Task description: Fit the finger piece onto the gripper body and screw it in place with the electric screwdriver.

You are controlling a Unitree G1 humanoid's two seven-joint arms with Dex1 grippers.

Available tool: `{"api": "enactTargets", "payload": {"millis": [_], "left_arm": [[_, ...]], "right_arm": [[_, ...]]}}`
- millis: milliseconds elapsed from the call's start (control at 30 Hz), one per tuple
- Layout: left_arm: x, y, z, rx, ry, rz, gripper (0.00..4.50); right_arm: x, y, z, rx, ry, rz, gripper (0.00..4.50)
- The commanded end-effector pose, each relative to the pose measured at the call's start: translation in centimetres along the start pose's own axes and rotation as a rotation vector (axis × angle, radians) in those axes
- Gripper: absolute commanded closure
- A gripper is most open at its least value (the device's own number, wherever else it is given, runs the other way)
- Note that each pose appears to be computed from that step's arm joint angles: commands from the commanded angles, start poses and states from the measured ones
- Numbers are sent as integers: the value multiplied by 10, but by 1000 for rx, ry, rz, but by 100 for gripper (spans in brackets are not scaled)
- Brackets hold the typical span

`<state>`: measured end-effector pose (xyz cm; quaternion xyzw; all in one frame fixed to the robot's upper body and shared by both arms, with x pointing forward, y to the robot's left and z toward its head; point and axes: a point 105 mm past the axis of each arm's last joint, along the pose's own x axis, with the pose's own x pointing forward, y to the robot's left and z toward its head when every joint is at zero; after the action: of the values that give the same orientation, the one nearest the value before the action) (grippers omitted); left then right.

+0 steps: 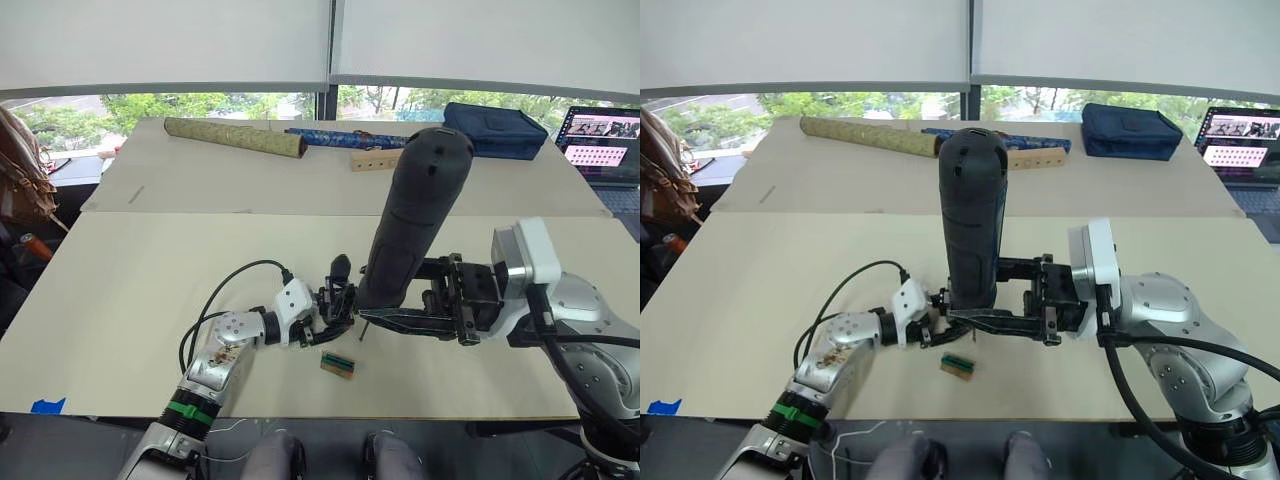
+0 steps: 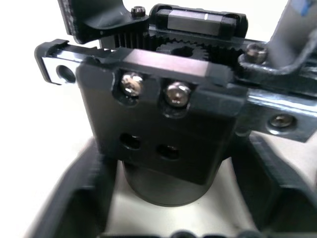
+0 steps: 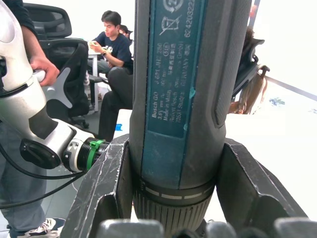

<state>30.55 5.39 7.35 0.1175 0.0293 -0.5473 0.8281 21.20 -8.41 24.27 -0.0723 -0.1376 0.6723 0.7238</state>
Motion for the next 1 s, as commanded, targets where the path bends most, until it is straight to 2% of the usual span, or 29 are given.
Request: {"api": "enactTargets", "payload": {"millis": [33, 233, 333, 533, 833, 900, 1000], "left_arm": [[-5, -3, -11, 7, 45, -28, 216], [-9, 2, -4, 36, 4, -144, 216], [-12, 6, -6, 65, 38, -242, 216], [-13, 13, -10, 97, 66, -338, 216], [-12, 25, -16, 78, 69, -262, 216], [-13, 27, -16, 90, 70, -238, 107], [-20, 32, -13, 83, 48, -197, 2]], "right_arm": [[-1, 3, 16, -71, -28, 4, 256], [-3, 5, 16, -65, -21, 13, 256], [-5, 7, 16, -59, -14, 18, 256], [-6, 9, 15, -47, -6, 23, 256], [-6, 10, 16, -35, -5, 34, 256], [-6, 10, 16, -33, -7, 36, 256], [-6, 10, 16, -27, -15, 36, 256]]}}
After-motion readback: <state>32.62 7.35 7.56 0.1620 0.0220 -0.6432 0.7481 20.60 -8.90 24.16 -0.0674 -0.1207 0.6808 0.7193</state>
